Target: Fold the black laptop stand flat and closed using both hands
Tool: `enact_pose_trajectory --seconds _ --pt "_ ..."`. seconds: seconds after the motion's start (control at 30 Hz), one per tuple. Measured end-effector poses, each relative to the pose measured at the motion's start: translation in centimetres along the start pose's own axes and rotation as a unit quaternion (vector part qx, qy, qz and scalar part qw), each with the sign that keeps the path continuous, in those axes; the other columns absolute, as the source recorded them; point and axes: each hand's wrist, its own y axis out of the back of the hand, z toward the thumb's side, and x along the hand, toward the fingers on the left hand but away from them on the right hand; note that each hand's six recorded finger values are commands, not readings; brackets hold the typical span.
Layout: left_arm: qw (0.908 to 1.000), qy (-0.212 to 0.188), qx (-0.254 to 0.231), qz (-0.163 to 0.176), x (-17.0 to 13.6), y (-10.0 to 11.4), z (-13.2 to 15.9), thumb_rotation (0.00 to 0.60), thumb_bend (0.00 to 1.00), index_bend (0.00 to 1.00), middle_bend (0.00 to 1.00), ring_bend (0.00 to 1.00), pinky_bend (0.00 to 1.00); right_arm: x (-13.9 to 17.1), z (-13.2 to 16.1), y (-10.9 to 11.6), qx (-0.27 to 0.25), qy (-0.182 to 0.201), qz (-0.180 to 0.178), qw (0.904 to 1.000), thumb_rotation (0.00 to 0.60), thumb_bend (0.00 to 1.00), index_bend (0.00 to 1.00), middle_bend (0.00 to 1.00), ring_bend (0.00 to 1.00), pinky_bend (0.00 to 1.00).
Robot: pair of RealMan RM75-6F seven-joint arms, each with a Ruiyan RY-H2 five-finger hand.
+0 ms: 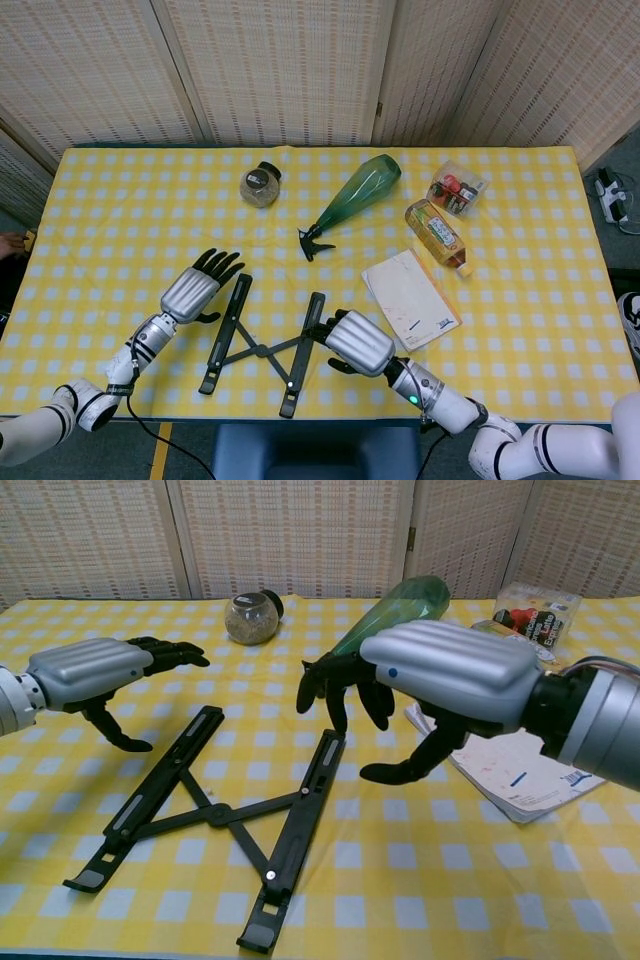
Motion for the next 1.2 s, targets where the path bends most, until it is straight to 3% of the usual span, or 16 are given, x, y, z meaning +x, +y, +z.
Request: enact_pose_trajectory --seconds 0.6,1.07,1.2 --pt "0.9990 0.014 0.043 0.002 2.4 -1.6 -0.5 0.600 0.19 0.00 0.00 0.00 0.00 -1.7 0.9 -4.0 0.059 0.016 0.032 0.9976 0.600 0.29 0.46 0.70 0.79 0.81" --pt "0.9993 0.016 -0.034 -0.004 1.9 -2.1 0.2 0.600 0.19 0.00 0.00 0.00 0.00 -2.4 1.1 -5.6 0.084 0.021 0.041 0.9954 0.600 0.29 0.47 0.71 0.80 0.82" --pt "0.9988 0.016 -0.046 -0.006 1.8 -2.1 0.4 0.600 0.19 0.00 0.00 0.00 0.00 -2.6 1.1 -6.3 0.090 0.022 0.043 0.9947 0.600 0.24 0.47 0.72 0.80 0.82"
